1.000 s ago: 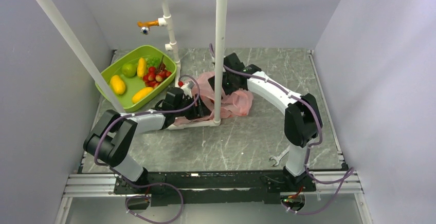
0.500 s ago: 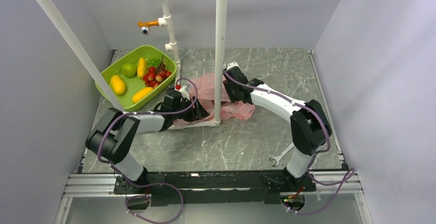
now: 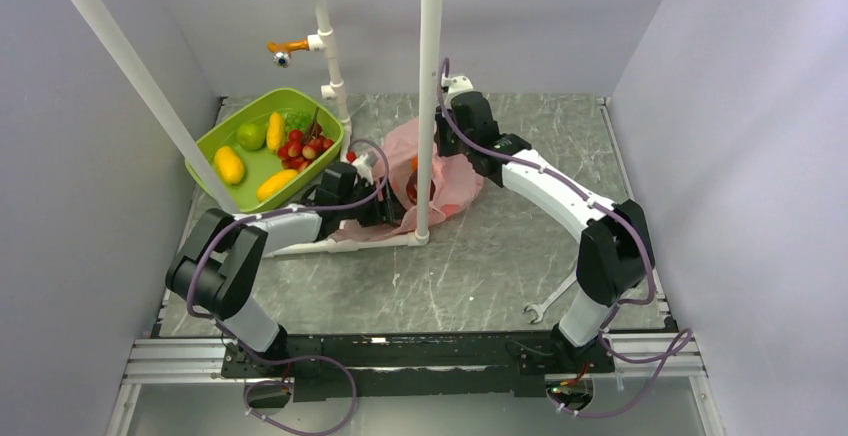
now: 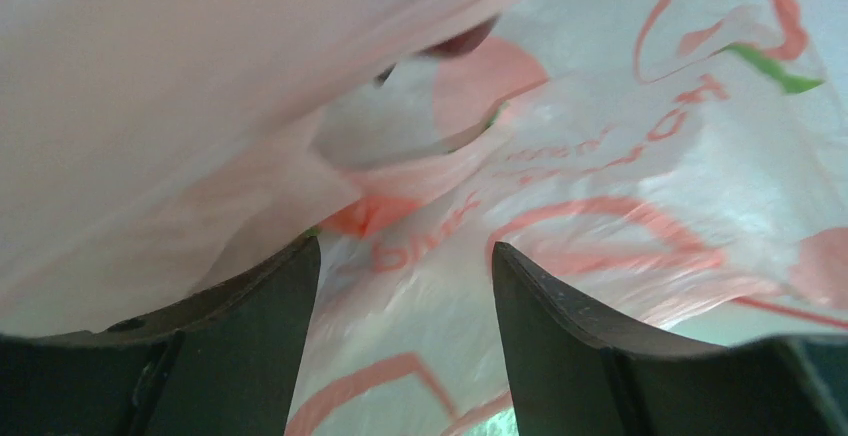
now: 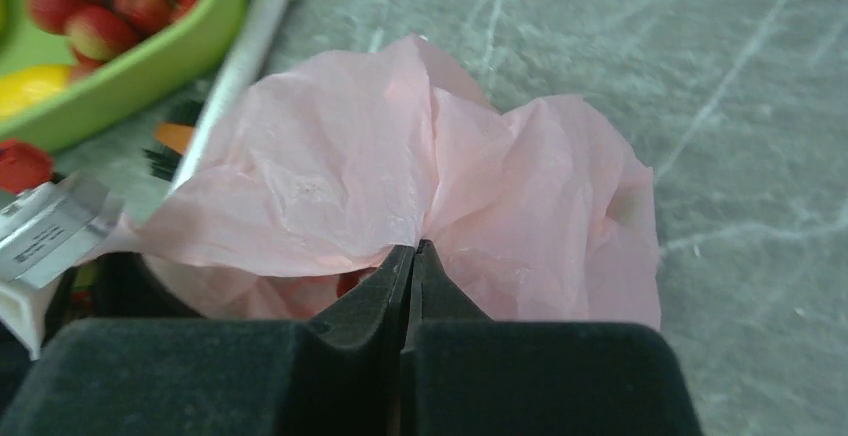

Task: Take the fake fruits out of the plastic bag
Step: Adjust the plastic bag at the center of the board, then take out the fake fruit from the plastic bag.

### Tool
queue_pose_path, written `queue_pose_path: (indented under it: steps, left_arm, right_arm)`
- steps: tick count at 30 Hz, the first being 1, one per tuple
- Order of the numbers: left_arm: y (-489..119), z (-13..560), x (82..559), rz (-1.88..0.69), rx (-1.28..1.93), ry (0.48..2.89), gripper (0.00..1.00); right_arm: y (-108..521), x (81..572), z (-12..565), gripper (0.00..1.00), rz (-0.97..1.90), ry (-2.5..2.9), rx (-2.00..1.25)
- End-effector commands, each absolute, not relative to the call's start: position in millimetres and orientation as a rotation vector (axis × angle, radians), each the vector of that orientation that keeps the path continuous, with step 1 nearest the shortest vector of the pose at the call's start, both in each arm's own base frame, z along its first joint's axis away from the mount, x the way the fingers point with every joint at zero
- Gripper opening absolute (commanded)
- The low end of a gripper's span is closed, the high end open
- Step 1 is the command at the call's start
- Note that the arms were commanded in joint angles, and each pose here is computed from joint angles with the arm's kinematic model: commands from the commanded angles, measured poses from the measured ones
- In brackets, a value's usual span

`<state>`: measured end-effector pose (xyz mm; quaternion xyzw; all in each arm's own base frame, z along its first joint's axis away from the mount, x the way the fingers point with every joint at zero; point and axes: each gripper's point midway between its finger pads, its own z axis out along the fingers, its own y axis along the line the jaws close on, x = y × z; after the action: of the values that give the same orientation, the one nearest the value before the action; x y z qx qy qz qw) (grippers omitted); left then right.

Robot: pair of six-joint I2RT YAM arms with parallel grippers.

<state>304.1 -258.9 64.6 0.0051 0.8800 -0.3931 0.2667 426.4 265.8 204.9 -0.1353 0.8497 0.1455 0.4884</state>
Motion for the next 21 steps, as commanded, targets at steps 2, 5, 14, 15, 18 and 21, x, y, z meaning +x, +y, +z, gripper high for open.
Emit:
queue_pose_path:
  steps: [2, 5, 14, 15, 18, 21]
  left_arm:
    - [-270, 112, 339, -1.013, 0.164, 2.259, 0.71]
    - [-271, 121, 350, -0.985, 0.162, 2.227, 0.74]
    - [-294, 133, 354, -1.104, 0.259, 2.107, 0.70]
    - [-294, 129, 352, -1.099, 0.257, 2.108, 0.70]
    - [-288, 112, 351, -1.057, 0.207, 2.146, 0.71]
    - [-286, 105, 358, -1.015, 0.192, 2.150, 0.71]
  right_arm:
    - [290, 418, 231, 0.00, 0.561, 2.006, -0.370]
    - [277, 405, 215, 0.00, 0.542, 2.033, -0.362]
    - [260, 368, 181, 0.00, 0.597, 2.048, -0.373]
    - [258, 367, 178, 0.00, 0.602, 2.049, -0.366]
    - [255, 365, 180, 0.00, 0.656, 2.030, -0.329]
    - [259, 364, 185, 0.00, 0.731, 2.008, -0.316]
